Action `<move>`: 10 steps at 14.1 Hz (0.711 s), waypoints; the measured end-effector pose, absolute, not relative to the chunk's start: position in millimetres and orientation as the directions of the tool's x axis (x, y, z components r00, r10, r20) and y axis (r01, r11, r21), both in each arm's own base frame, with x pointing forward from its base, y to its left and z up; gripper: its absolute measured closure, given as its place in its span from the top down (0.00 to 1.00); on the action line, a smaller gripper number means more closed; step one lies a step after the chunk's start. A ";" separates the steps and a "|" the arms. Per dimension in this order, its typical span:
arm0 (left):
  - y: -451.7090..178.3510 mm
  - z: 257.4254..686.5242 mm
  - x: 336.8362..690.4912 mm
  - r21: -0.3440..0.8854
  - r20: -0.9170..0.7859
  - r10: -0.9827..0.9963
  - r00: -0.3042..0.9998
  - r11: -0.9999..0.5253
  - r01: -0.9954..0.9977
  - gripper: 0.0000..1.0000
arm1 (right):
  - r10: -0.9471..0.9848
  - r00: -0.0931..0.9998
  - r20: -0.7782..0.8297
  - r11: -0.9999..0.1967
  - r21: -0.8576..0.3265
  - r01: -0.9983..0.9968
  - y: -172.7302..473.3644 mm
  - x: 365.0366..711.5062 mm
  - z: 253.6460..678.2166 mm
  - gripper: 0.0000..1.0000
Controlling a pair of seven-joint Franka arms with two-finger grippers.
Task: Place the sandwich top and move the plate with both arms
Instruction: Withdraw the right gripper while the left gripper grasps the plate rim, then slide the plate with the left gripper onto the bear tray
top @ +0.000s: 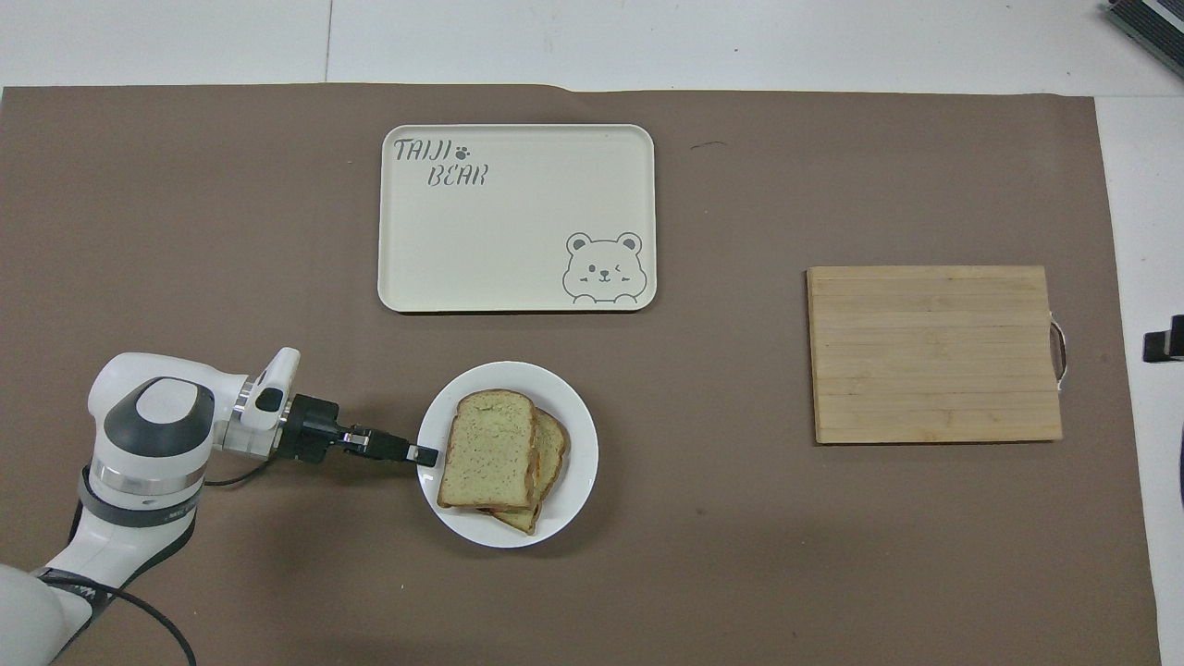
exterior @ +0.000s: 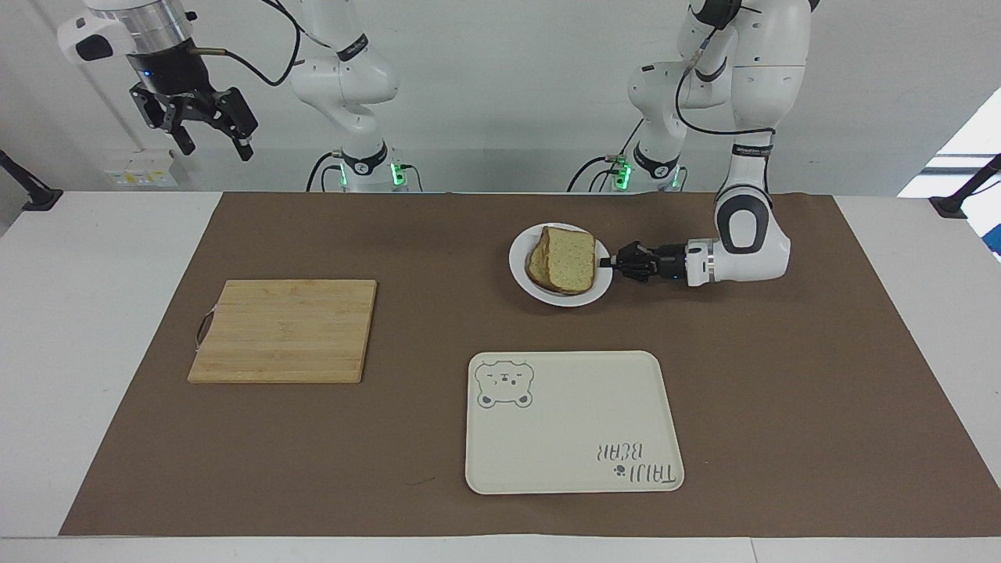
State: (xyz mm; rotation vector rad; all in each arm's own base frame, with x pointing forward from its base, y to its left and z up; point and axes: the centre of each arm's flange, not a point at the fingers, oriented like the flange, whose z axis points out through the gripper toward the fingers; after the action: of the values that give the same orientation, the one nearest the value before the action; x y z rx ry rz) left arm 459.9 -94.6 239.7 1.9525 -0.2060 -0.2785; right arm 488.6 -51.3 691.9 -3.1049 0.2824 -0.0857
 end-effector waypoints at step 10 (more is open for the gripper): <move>-93.0 319.7 551.1 0.910 -0.125 -0.223 0.967 -0.415 0.022 0.05 | -0.122 0.992 0.037 -0.992 -0.005 -0.122 -41.0 492.9 673.9 1.00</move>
State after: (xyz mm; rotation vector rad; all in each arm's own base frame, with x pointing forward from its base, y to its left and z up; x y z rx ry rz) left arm 551.1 -93.0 319.7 1.9831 -0.1429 -0.2710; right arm 492.9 -41.0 673.9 -3.1323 0.1923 -0.0588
